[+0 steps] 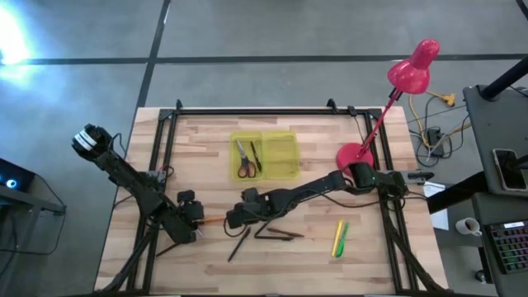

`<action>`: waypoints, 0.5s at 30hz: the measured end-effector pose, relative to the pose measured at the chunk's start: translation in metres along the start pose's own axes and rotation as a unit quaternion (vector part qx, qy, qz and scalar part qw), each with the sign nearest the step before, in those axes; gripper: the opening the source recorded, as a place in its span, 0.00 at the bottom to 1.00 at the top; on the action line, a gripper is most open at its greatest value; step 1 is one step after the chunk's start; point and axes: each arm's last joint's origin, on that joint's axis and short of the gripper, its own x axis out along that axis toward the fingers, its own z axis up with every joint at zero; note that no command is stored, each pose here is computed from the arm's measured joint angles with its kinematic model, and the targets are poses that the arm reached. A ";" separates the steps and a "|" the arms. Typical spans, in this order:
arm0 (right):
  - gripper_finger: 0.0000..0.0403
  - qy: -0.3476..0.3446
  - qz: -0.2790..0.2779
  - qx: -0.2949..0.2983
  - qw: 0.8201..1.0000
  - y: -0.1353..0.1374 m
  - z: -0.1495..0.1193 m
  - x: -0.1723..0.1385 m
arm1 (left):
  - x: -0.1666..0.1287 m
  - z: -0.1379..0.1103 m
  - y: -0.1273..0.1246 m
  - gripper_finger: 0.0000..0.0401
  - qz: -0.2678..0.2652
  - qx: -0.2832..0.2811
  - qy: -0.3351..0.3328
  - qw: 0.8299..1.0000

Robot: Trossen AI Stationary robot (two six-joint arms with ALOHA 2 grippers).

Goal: Pick & place school supplies into a supply box
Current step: Put the orange pencil into the supply box

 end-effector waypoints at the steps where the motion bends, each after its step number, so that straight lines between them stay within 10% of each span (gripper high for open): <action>1: 0.02 0.000 0.000 0.000 1.000 0.000 -0.001 0.000 | 0.000 0.000 0.000 0.28 0.000 0.000 0.000 1.000; 15: 0.02 0.012 0.001 0.001 1.000 -0.002 -0.002 0.008 | 0.000 0.000 0.000 0.28 -0.001 -0.002 0.000 1.000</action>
